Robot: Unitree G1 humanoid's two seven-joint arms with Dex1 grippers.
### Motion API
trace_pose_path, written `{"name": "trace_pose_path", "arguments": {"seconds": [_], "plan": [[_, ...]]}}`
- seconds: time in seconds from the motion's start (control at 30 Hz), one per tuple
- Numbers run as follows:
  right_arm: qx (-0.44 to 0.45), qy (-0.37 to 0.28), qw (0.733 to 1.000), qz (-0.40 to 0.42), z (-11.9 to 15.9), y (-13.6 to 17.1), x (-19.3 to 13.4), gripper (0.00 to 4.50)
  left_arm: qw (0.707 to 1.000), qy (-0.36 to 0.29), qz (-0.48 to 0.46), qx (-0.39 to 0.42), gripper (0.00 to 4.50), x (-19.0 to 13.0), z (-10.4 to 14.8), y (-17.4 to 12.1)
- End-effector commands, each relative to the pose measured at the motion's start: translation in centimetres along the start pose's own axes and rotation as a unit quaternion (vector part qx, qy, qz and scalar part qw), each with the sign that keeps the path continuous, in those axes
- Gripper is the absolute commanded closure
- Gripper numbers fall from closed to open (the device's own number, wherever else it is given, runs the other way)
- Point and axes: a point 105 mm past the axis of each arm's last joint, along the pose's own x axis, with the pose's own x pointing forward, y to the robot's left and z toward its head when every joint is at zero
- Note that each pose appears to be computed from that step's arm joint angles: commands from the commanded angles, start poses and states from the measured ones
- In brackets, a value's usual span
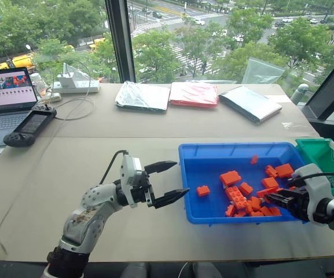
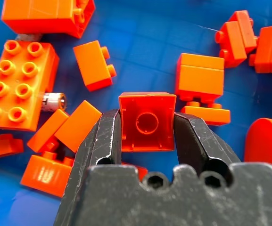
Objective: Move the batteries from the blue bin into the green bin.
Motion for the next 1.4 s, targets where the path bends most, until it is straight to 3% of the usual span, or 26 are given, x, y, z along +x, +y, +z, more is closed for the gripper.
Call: {"name": "trace_pose_path", "arguments": {"seconds": [0.03, 0.33, 0.6, 0.67, 0.87, 0.9, 1.1, 1.23, 1.4], "plan": [[-0.022, -0.035, 0.999, -0.017, 1.6, -1.0, -1.7, 3.13, 1.000, -0.011, -0.013, 0.006, 0.00, 0.4, 0.8, -0.5], [-0.008, -0.137, 0.988, -0.072, 5.9, -3.7, -2.9, 3.13, 1.000, -0.003, -0.014, 0.005, 0.00, 0.2, 0.5, -0.4], [-0.023, -0.142, 0.979, -0.143, 7.3, -5.6, -1.0, 3.13, 1.000, -0.001, -0.011, 0.007, 0.00, 0.0, 0.4, -0.4], [-0.033, -0.149, 0.976, -0.154, 7.6, -6.0, -1.1, 2.12, 1.000, -0.001, -0.011, 0.006, 0.00, 0.0, 0.4, -0.4], [-0.053, -0.173, 0.970, -0.162, 8.8, -6.1, -2.0, 0.16, 1.000, 0.000, -0.011, 0.004, 0.00, -0.1, 0.4, -0.5], [-0.063, -0.175, 0.970, -0.159, 9.0, -6.0, -2.4, 0.03, 1.000, 0.000, -0.011, 0.004, 0.00, -0.1, 0.3, -0.5], [-0.237, -0.128, 0.962, -0.047, 8.7, -2.4, -4.0, 0.03, 1.000, -0.001, -0.013, 0.001, 0.00, 0.0, 0.3, -0.7], [-0.375, -0.033, 0.926, 0.037, 6.9, -0.5, -3.2, 0.03, 1.000, 0.000, -0.013, 0.000, 0.00, 0.1, 0.2, -0.7], [-0.441, 0.024, 0.893, 0.086, 6.0, -0.7, -1.6, 0.03, 1.000, 0.000, -0.012, -0.001, 0.00, 0.2, 0.2, -0.7]]}}
